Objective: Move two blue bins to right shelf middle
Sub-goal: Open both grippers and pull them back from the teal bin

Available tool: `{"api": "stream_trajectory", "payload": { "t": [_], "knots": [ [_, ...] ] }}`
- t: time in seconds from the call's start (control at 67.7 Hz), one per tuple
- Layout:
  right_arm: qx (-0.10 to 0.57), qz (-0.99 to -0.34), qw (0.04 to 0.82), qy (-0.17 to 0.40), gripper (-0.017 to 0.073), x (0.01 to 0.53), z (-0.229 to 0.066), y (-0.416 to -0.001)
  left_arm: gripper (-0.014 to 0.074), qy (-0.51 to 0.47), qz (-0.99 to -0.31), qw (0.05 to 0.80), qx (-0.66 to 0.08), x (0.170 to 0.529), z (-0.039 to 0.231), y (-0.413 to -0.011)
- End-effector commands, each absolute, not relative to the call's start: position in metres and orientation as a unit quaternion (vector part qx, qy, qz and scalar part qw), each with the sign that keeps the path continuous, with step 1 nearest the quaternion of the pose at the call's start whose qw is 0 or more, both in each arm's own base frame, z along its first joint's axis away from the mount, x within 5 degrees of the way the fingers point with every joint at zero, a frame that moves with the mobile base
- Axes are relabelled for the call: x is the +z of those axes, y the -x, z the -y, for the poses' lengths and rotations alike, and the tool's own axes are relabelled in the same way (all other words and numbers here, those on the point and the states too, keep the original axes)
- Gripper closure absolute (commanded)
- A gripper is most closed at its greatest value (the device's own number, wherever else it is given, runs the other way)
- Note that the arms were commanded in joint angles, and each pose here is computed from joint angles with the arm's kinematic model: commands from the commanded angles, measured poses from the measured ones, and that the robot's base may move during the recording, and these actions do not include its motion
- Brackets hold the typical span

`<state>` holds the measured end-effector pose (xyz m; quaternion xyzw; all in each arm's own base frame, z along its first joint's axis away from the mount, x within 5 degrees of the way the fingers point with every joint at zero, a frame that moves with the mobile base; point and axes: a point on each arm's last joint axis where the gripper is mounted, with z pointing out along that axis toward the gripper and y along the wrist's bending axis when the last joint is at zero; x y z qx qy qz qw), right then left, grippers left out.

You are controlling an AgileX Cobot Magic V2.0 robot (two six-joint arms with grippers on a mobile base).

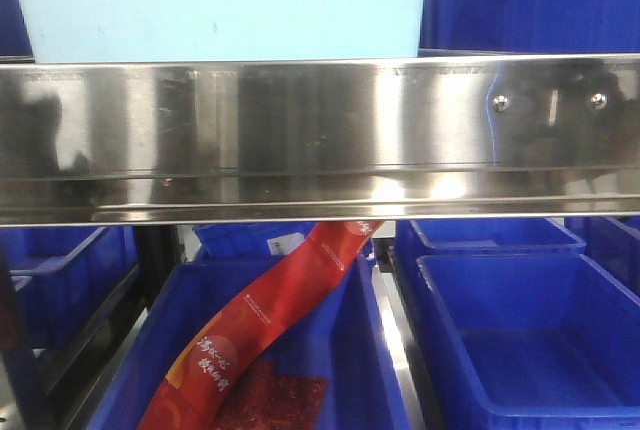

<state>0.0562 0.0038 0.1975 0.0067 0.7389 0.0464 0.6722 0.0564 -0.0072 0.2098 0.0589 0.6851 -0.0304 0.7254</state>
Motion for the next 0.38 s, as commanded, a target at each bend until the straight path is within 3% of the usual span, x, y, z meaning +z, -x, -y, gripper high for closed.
{"api": "stream_trajectory", "payload": {
  "t": [0.0,0.369],
  "knots": [
    [0.040,-0.734,0.677,-0.004,0.0721,0.1981,-0.0034,-0.0561,0.0704,-0.053,-0.676,0.734,-0.033,0.2126,0.0069,-0.0558],
    [0.039,-0.734,0.678,-0.004,0.0721,0.1982,-0.0034,-0.0561,0.0704,-0.053,-0.676,0.734,-0.033,0.2126,0.0069,-0.0558]
  ]
}}
